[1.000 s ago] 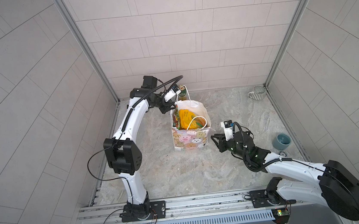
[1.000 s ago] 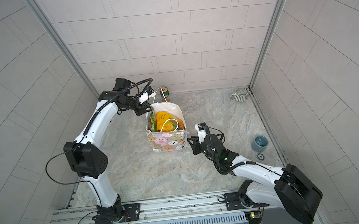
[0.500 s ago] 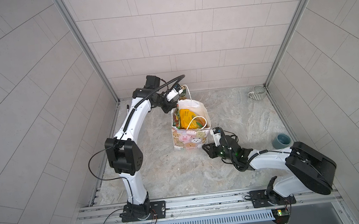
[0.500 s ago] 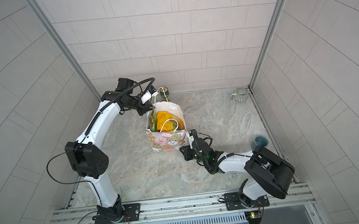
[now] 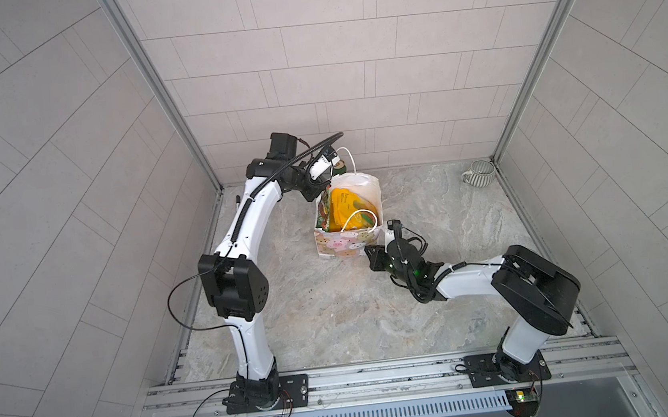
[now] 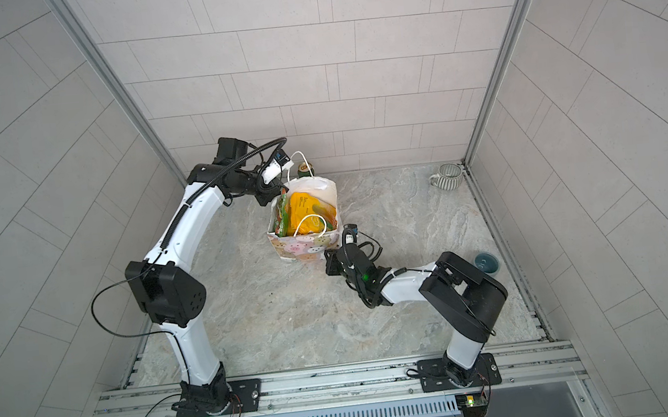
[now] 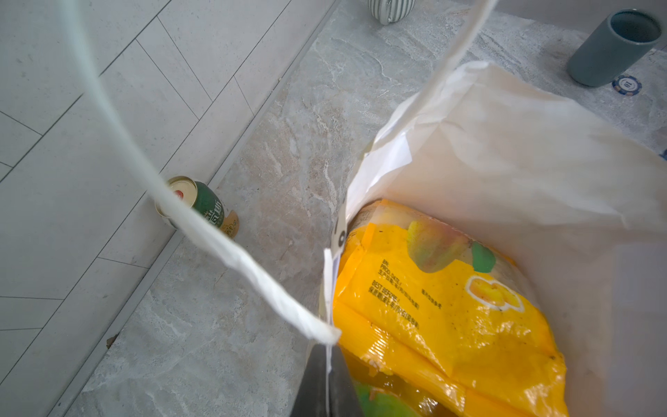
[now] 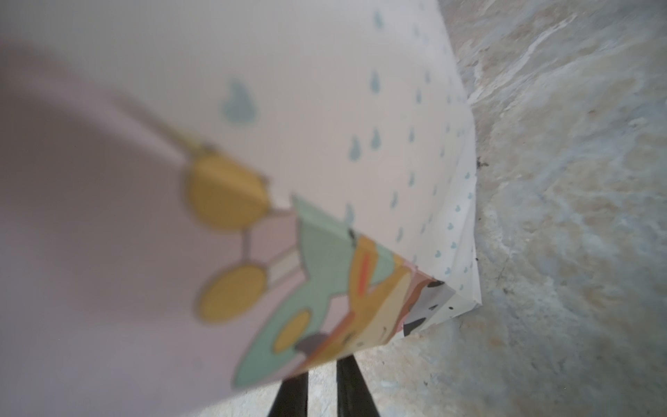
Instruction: Take the snacks out of the paper bag
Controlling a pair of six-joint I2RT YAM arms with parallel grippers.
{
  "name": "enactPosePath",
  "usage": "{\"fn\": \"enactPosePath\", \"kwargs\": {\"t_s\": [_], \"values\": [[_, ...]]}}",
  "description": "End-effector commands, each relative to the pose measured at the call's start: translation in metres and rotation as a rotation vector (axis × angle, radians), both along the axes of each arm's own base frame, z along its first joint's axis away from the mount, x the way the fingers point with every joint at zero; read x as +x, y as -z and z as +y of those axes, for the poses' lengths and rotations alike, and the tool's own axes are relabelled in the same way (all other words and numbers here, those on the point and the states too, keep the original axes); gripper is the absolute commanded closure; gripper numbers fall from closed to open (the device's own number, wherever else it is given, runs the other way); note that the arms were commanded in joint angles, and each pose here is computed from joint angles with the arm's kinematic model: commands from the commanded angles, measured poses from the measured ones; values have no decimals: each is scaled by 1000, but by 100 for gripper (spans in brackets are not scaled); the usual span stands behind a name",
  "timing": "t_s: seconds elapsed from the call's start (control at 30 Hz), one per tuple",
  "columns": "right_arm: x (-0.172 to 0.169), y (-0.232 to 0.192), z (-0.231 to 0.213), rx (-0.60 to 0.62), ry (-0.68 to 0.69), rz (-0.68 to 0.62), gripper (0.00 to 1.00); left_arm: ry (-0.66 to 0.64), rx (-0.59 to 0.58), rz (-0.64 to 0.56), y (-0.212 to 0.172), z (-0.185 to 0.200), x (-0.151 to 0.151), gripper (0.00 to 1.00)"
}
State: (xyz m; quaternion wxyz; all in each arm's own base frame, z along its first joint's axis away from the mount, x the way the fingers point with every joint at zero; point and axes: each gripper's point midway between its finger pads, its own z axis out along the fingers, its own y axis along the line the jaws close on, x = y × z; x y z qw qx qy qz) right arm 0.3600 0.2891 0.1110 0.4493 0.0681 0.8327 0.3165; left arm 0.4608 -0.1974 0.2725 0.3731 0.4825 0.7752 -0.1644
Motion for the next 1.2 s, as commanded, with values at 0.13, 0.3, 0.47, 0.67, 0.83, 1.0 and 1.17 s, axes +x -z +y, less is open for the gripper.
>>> {"fn": "enactPosePath", "kwargs": {"t_s": [0.13,0.3,0.47,0.67,0.83,1.0,1.17], "values": [[33,-17,-21,-20,78,-81,83,104,-54,-132,-42,-19,-29,100],[4,-21,-11,-22,-68,-110,79,122,-22,-185,-29,-22,-57,100],[-38,-50,-25,-101,-172,-192,70,144,-55,-233,-29,-22,-77,100],[-82,-113,-70,-231,-176,-334,60,165,-54,-242,-29,-23,-86,100],[-103,-184,-110,-292,-111,-441,54,200,-50,-247,-26,-30,-95,100],[-103,-234,-86,-295,-234,-403,51,214,-49,-258,-29,-33,-104,100],[-95,-235,-24,-228,-407,-270,57,211,-57,-281,-33,-33,-109,100]]}}
